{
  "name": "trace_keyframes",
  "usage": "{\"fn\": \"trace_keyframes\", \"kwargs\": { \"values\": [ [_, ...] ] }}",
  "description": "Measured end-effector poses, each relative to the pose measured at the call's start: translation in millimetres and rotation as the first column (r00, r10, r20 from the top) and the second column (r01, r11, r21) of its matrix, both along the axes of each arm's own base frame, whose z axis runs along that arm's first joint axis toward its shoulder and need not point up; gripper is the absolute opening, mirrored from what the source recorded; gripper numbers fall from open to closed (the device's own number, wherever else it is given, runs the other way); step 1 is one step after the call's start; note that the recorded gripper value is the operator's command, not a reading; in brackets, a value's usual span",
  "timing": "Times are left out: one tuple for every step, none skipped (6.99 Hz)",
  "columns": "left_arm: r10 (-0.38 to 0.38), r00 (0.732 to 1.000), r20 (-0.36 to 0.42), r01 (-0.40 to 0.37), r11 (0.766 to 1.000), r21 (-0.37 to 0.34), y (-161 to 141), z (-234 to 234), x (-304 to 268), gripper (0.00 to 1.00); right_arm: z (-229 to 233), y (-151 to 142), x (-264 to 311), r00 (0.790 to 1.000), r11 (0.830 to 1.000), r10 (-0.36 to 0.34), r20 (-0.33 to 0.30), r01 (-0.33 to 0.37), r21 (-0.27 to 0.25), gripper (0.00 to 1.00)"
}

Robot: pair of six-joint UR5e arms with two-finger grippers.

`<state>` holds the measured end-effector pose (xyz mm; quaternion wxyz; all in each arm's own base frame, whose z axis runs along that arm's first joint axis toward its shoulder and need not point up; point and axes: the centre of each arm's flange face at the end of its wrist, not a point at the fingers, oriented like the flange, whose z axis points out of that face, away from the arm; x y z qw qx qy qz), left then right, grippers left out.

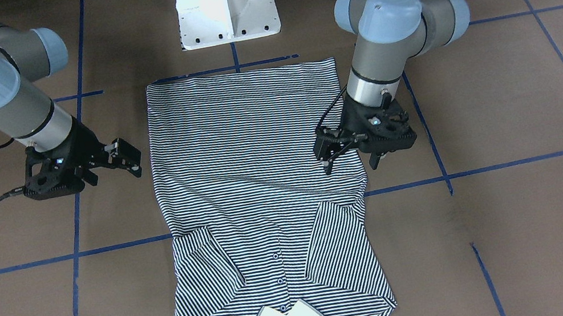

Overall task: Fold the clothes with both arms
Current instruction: 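Move both grippers to the shirt hem nearest the robot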

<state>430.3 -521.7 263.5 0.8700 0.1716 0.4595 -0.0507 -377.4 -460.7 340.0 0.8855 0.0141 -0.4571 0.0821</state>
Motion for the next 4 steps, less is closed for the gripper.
{"fn": "trace_keyframes", "kwargs": {
  "values": [
    [0.025,1.0,0.005,-0.026,0.998,0.054,30.1,2.8,-37.0,1.0,7.1,55.1,-18.2,0.999,0.999,0.031,-0.007,-0.032,-0.023,1.0],
    [0.032,0.999,-0.012,-0.031,0.996,0.089,52.9,-4.4,-64.6,1.0,12.9,111.6,-46.3,0.998,0.997,0.064,-0.021,-0.065,-0.049,1.0],
    [0.031,0.999,-0.032,-0.027,0.994,0.103,65.1,-13.3,-78.5,1.0,15.2,161.3,-72.8,0.995,0.993,0.099,-0.033,-0.101,-0.062,1.0],
    [0.026,0.999,-0.047,-0.021,0.994,0.104,69.5,-19.3,-82.9,1.0,19.4,194.8,-88.4,0.993,0.992,0.105,-0.045,-0.108,-0.062,1.0]
  ]
}}
